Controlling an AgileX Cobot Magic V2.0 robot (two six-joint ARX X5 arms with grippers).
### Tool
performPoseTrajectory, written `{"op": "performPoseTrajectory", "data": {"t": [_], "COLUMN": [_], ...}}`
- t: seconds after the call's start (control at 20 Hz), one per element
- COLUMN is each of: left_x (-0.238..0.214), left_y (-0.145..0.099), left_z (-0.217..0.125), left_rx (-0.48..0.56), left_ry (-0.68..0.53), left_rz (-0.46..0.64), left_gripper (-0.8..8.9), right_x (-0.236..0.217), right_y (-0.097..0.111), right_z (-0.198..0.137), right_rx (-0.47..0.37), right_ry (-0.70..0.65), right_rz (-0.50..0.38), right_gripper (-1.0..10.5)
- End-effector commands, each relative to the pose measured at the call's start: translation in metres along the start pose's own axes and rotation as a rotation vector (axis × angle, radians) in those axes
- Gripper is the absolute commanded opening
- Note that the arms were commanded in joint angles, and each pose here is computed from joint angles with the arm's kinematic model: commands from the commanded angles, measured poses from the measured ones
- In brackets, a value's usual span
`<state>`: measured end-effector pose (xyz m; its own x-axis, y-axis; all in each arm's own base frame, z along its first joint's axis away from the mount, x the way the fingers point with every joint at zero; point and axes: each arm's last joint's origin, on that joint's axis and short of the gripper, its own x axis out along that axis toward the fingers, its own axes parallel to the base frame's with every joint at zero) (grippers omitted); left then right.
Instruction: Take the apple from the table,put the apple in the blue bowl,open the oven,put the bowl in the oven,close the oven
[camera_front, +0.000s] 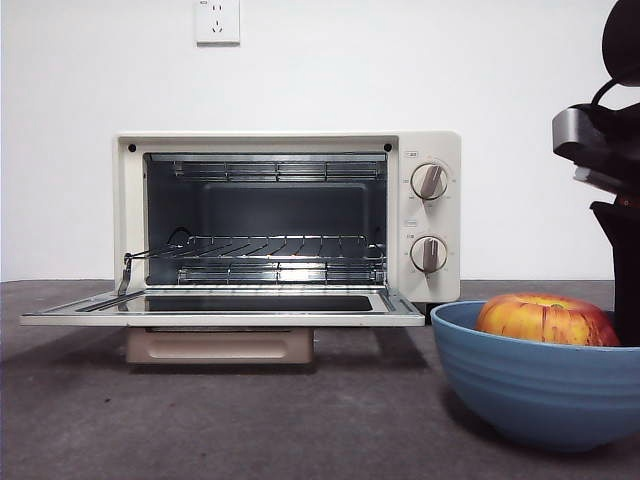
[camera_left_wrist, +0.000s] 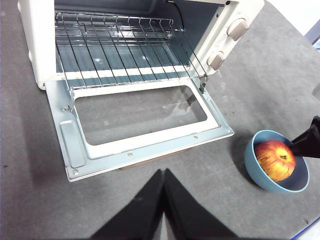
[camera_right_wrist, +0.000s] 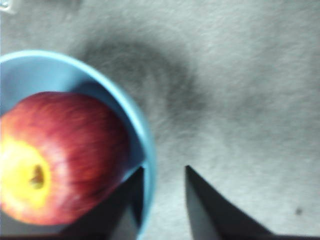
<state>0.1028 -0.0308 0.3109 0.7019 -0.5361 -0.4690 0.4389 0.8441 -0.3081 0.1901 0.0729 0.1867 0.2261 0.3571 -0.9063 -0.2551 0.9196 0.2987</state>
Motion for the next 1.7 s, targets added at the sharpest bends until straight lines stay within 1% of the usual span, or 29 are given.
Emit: {"op": "performPoseTrajectory", "data": {"t": [0.05,0.1,0.25,0.35,0.45,0.75,0.95,1.15,1.35,1.6,1.7], "left_x": [0.0,0.0,0.0,0.0,0.0,0.0,0.0,0.0,0.0,0.0,0.0], "left_y": [0.0,0.0,0.0,0.0,0.0,0.0,0.0,0.0,0.0,0.0,0.0], "left_z": [0.002,0.002,0.003,0.003,0.003,0.003,0.003,0.003,0.003,0.003,0.003], "left_rx": [-0.008,-0.008,-0.007,-0.006,-0.005,-0.005,-0.005,-0.005,-0.005,-0.004,-0.004], "left_ry": [-0.006,-0.006,-0.008,-0.009,-0.009,-0.01,-0.01,-0.009,-0.01,-0.009,-0.01], "left_rz": [-0.003,-0.003,-0.003,-0.003,-0.003,-0.003,-0.003,-0.003,-0.003,-0.004,-0.004], "left_gripper": [0.07,0.07,0.07,0.07,0.07,0.07,0.07,0.07,0.07,0.07,0.07], "right_x": [0.002,0.002,0.002,-0.001,-0.009,-0.045,-0.043,-0.029,-0.013,0.001,0.005], "right_y": [0.002,0.002,0.003,0.005,0.011,0.05,0.073,0.099,0.118,0.125,0.126], "right_z": [0.0,0.0,0.001,0.003,0.008,0.046,0.08,0.124,0.161,0.188,0.193], "right_rx": [-0.005,-0.001,0.011,0.021,0.032,0.015,0.005,0.008,0.058,0.163,0.215], "right_ry": [0.017,0.018,0.014,0.007,-0.027,-0.148,-0.163,-0.173,-0.186,-0.235,-0.267], "right_rz": [0.024,0.023,0.036,0.081,0.106,0.176,0.149,0.133,0.137,0.106,0.113], "right_gripper": [0.4,0.1,0.0,0.0,0.0,0.0,0.0,0.0,0.0,0.0,0.0]}}
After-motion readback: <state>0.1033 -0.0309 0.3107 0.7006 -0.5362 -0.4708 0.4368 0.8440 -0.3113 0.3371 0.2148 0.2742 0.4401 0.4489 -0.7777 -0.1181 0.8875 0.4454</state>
